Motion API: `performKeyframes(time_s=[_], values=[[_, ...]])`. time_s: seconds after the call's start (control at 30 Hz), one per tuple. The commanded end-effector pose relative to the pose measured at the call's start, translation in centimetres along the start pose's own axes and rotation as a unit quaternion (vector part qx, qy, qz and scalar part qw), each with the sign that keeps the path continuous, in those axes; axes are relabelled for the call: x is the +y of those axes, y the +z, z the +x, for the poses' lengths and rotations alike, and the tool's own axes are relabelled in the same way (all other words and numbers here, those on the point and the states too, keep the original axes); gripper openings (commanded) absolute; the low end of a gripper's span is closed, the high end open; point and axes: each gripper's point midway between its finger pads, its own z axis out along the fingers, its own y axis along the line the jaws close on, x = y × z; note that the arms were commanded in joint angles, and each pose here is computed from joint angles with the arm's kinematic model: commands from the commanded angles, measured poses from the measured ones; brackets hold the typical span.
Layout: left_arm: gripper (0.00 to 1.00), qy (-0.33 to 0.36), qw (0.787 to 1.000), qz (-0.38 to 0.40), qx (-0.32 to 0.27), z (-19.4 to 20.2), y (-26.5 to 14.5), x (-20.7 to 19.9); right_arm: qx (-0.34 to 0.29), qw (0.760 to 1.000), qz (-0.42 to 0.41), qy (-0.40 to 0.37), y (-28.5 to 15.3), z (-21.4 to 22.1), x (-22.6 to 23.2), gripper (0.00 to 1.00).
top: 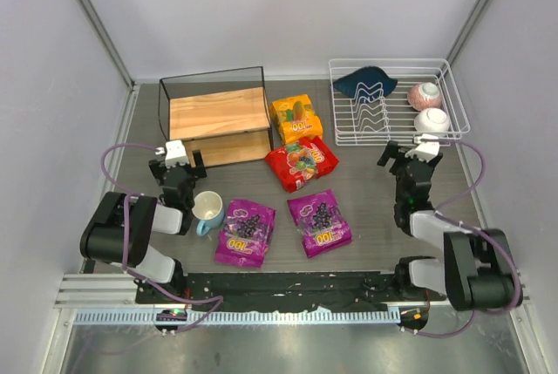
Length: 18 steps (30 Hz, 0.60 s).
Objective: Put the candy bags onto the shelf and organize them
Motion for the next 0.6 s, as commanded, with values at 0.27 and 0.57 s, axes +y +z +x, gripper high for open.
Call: performKeyframes(time_s=[0.27, 0.57], values=[[1.00, -0.018, 0.999, 0.004, -0.035, -2.4, 0.5, -0.2, 0.121, 0.986, 0.095, 0.068, -0.4, -4.7, -0.7, 1.00], [1.00, 0.018, 0.993, 0.105, 0.048, -5.9, 0.2, -3.7, 0.115, 0.977, 0.156, 0.092, -1.6, -5.2, -2.6, 1.00]])
